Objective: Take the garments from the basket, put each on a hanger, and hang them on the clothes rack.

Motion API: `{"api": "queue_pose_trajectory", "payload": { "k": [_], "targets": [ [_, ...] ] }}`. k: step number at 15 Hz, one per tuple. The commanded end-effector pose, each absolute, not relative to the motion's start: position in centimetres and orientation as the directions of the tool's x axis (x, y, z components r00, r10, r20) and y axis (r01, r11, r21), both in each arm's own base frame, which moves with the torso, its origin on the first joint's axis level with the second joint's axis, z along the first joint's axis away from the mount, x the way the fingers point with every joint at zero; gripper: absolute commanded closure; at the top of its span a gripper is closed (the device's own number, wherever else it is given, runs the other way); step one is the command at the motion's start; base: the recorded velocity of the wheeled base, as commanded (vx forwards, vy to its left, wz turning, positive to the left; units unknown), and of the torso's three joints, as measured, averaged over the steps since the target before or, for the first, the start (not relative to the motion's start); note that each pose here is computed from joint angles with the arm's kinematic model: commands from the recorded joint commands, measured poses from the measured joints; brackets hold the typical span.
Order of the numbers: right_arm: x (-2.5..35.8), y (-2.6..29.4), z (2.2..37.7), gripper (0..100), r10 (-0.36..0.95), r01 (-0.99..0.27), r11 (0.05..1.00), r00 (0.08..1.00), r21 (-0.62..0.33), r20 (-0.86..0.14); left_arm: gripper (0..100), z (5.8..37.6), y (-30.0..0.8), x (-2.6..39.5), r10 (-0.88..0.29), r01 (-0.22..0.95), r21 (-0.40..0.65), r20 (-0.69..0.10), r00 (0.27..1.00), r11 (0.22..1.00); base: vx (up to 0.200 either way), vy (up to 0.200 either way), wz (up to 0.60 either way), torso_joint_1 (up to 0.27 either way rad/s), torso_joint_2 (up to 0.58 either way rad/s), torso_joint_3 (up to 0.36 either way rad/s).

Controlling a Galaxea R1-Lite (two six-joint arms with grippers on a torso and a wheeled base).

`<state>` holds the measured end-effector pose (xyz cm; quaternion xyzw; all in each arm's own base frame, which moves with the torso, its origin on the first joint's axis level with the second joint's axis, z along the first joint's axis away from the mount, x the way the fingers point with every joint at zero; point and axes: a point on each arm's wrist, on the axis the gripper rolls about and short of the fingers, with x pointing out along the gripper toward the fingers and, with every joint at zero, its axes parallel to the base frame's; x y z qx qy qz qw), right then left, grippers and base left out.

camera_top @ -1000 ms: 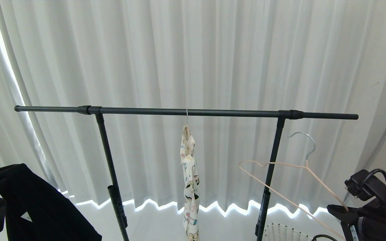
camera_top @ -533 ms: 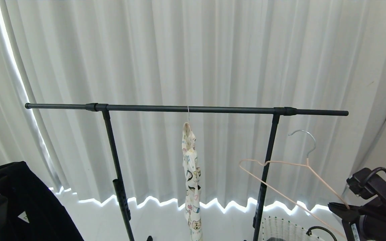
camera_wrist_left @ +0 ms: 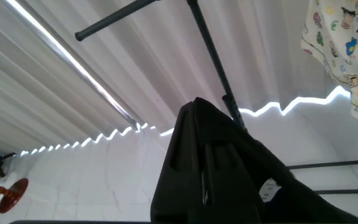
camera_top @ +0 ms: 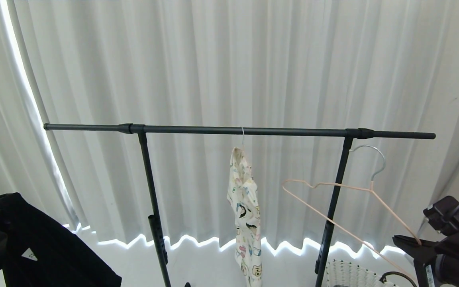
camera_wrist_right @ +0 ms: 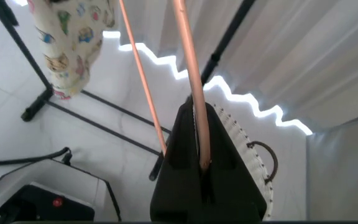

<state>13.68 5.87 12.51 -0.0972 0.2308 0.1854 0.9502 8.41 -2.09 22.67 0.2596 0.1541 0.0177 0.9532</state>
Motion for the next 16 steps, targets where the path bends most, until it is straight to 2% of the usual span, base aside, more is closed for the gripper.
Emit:
{"api": "queue_pose_trajectory", "payload": {
  "k": [1, 4, 7, 10, 14, 16],
  "targets": [
    [13.3, 5.7, 13.5, 100, 0.323, -0.395, 0.913, 0.849, -0.097, -0.419, 100, 22.7, -2.1, 8.4, 0.113, 0.047, 0.501, -0.284, 0.952, 0.864, 0.0, 0.2, 0.0, 0.007, 0.0, 0.007],
    [12.7, 5.5, 14.8, 100, 0.35, -0.403, 0.911, 0.868, -0.089, -0.353, 100, 22.6, -2.1, 8.4, 0.113, 0.048, 0.5, -0.287, 0.951, 0.865, 0.0, 0.2, 0.0, 0.001, 0.0, -0.001],
    [12.5, 5.9, 15.5, 100, 0.429, -0.472, 0.879, 0.845, -0.069, -0.318, 100, 22.2, -2.1, 8.4, 0.111, 0.056, 0.5, -0.298, 0.948, 0.864, 0.0, 0.2, 0.0, 0.005, 0.0, 0.001],
    [12.1, 7.4, 15.8, 100, 0.529, -0.572, 0.818, 0.788, -0.056, -0.315, 100, 21.4, -2.1, 8.4, 0.111, 0.06, 0.497, -0.307, 0.945, 0.866, 0.0, 0.0, 0.0, 0.0, 0.0, 0.0],
    [11.6, 11.5, 16.4, 100, 0.688, -0.7, 0.707, 0.648, 0.099, -0.325, 100, 21.3, -2.6, 9.5, 0.107, 0.075, 0.504, -0.323, 0.94, 0.861, 0.0, 0.0, 0.0, 0.0, 0.0, 0.0],
    [11.6, 12.3, 15.9, 100, 0.704, -0.722, 0.683, 0.614, 0.107, -0.357, 100, 21.7, -3.4, 11.1, 0.093, 0.104, 0.502, -0.352, 0.931, 0.859, 0.0, 0.0, 0.0, 0.0, 0.0, 0.0]
  ]
}}
